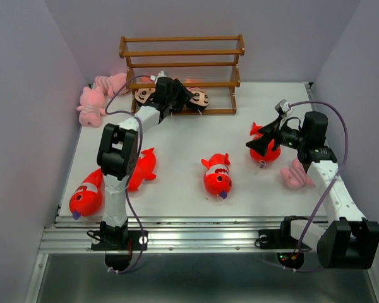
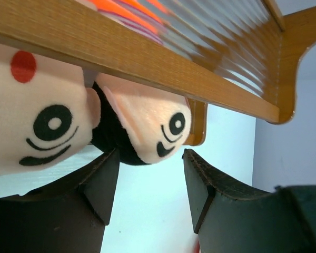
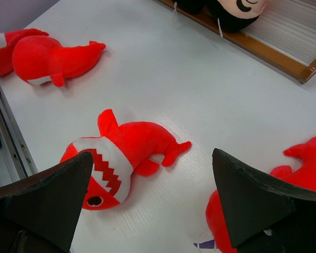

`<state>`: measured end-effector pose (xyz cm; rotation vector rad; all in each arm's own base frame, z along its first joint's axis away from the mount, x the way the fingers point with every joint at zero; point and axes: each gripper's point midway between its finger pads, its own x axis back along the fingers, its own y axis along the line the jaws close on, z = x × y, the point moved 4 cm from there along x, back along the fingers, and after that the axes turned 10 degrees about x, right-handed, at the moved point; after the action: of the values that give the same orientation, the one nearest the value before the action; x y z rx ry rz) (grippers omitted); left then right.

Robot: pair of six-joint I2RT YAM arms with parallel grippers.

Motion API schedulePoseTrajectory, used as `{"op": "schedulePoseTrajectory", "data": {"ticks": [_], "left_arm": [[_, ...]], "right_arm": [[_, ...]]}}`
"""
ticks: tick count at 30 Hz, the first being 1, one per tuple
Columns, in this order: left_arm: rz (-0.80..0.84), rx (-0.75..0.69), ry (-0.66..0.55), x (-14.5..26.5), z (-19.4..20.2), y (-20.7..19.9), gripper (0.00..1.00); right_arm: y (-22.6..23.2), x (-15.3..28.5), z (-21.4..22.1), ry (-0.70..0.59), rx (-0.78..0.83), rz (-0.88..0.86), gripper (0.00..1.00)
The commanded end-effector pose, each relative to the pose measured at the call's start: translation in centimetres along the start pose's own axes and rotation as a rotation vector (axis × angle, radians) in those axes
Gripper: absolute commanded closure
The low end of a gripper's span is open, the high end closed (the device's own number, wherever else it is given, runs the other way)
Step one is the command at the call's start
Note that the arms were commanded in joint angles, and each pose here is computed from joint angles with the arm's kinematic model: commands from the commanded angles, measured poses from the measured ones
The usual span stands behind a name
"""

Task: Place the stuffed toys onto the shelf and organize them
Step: Place the stuffed toy onto shelf

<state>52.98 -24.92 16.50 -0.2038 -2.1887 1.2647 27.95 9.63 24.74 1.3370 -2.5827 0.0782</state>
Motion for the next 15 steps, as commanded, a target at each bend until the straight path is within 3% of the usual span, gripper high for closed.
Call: {"op": "schedulePoseTrajectory", "data": {"ticks": [1, 15], "left_arm": [[0.136, -0.072, -0.05, 4.2, -2.1, -5.0, 0.38], [0.09, -0.052, 0.006, 3.2, -0.9, -3.3, 0.38]], "right_arm": [[-0.4, 0.0, 0.0, -0.007, 0.029, 0.014, 0.0], [-0.5, 0.0, 0.0, -0.006, 0.029, 0.016, 0.0]]}}
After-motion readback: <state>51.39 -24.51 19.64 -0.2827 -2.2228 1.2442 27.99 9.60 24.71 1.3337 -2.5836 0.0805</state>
